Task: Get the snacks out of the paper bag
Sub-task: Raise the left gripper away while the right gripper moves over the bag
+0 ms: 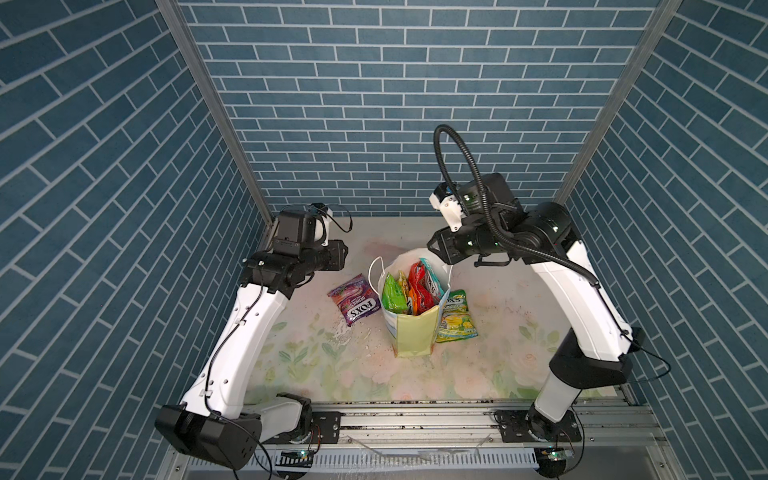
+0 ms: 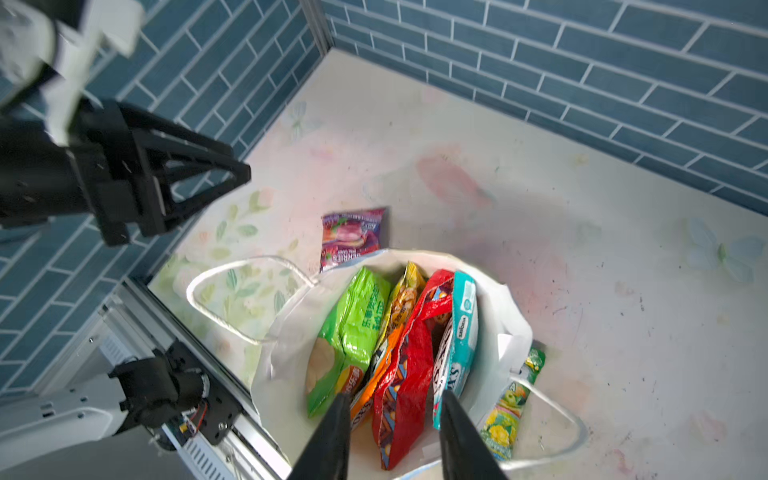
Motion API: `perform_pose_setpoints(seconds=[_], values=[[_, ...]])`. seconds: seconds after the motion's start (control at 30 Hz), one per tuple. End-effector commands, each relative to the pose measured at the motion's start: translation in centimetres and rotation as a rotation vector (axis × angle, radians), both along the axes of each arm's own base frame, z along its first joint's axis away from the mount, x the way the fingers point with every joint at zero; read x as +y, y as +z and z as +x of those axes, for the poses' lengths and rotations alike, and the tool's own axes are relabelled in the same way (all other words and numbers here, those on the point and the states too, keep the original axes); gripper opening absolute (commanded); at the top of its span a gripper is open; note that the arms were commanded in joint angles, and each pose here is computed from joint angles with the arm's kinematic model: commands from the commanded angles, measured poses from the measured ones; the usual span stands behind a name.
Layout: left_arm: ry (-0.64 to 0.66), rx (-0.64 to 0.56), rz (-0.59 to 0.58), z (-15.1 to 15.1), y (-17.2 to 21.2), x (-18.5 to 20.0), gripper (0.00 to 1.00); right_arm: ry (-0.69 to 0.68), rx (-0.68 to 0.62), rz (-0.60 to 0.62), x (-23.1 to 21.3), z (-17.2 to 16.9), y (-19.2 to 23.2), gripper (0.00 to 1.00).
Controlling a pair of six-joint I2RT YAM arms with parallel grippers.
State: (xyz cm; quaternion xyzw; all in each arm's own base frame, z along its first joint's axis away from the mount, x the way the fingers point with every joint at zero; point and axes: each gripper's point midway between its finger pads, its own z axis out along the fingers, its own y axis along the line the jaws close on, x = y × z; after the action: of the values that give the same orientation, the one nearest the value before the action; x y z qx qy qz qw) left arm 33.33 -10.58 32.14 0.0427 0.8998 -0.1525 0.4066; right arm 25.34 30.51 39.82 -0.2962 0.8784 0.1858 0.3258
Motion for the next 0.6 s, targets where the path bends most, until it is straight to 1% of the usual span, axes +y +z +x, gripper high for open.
perform_pose_setpoints(seconds=[0.0,0.1,0.23,0.37,0.57], values=[[-0.009,-0.01,0.026,-0.9,0.9,0.5,0.48,0.037,0.085,-0.202,-1.9,-2.2,-3.4,0.37],[-0.017,-0.007,0.039,-1.0,1.0,0.6,0.48,0.036,0.128,-0.276,-1.6,-2.7,-5.2,0.37],[-0.031,-0.017,0.041,-0.9,1.4,0.4,0.48,-0.006,0.135,-0.355,-2.0,-2.3,-6.7,0.37],[-0.047,-0.022,0.035,-0.7,1.9,0.1,0.48,-0.029,0.146,-0.392,-1.8,-1.8,-7.7,0.33],[-0.056,-0.013,0.061,-1.2,2.2,0.3,0.48,-0.071,0.157,-0.46,-1.9,-0.9,-9.3,0.33]])
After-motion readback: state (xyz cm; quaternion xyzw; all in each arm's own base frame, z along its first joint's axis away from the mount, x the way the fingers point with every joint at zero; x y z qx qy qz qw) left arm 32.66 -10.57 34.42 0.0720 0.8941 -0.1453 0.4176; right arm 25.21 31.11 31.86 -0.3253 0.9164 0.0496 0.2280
